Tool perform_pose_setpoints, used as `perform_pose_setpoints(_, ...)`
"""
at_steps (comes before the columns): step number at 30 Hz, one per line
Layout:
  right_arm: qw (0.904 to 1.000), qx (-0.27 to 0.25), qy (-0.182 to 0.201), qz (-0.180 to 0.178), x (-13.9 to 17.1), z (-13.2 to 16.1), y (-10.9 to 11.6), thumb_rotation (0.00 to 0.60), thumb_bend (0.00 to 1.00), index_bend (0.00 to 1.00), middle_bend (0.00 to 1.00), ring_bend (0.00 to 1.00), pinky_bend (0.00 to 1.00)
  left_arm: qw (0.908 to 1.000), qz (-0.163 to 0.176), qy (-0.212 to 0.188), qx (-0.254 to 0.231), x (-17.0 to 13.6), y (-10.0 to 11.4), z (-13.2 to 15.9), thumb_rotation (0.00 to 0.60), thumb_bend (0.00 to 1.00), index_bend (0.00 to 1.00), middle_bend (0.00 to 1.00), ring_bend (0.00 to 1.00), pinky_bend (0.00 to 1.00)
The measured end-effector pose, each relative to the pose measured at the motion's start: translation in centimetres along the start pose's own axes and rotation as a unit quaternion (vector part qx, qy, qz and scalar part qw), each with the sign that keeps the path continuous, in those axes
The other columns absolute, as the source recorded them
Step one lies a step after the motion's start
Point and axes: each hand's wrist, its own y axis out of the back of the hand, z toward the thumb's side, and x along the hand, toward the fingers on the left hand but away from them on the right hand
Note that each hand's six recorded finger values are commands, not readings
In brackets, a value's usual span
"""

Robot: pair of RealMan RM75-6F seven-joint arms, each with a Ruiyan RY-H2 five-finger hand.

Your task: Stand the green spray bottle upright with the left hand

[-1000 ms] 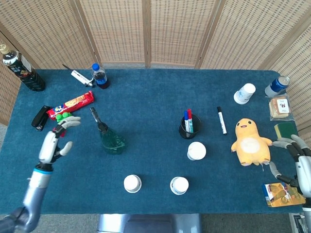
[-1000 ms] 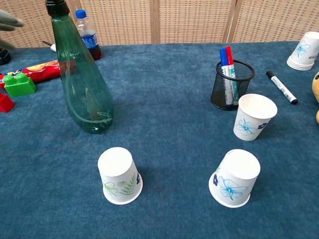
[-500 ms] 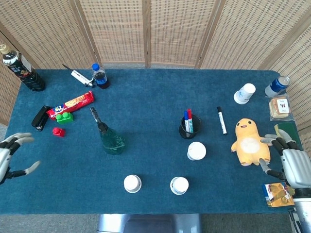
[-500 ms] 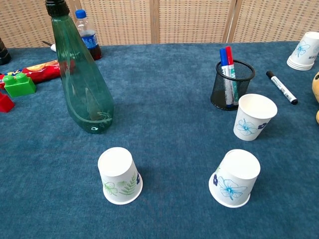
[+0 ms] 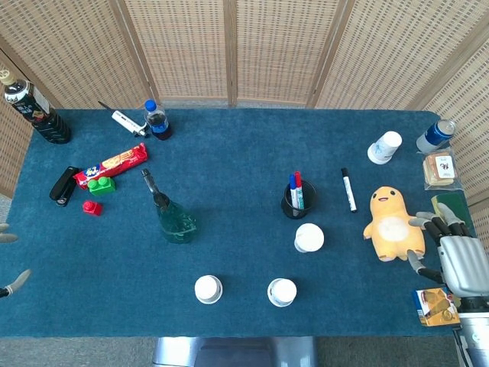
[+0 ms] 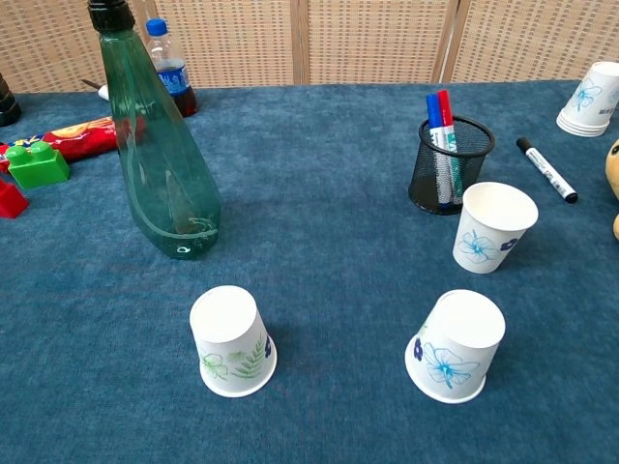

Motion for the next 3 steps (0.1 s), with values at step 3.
perform_pose_setpoints(3,1.0,-0.002,0.002,-0.001,0.04,0.11,0.02,0.6,0.4,0.3,0.27,0.07,0.19,1.0,0.001,0.0,-0.004,0.1,-0.06,0.12,0.431,0.28,0.3,0.23,0.19,0.26)
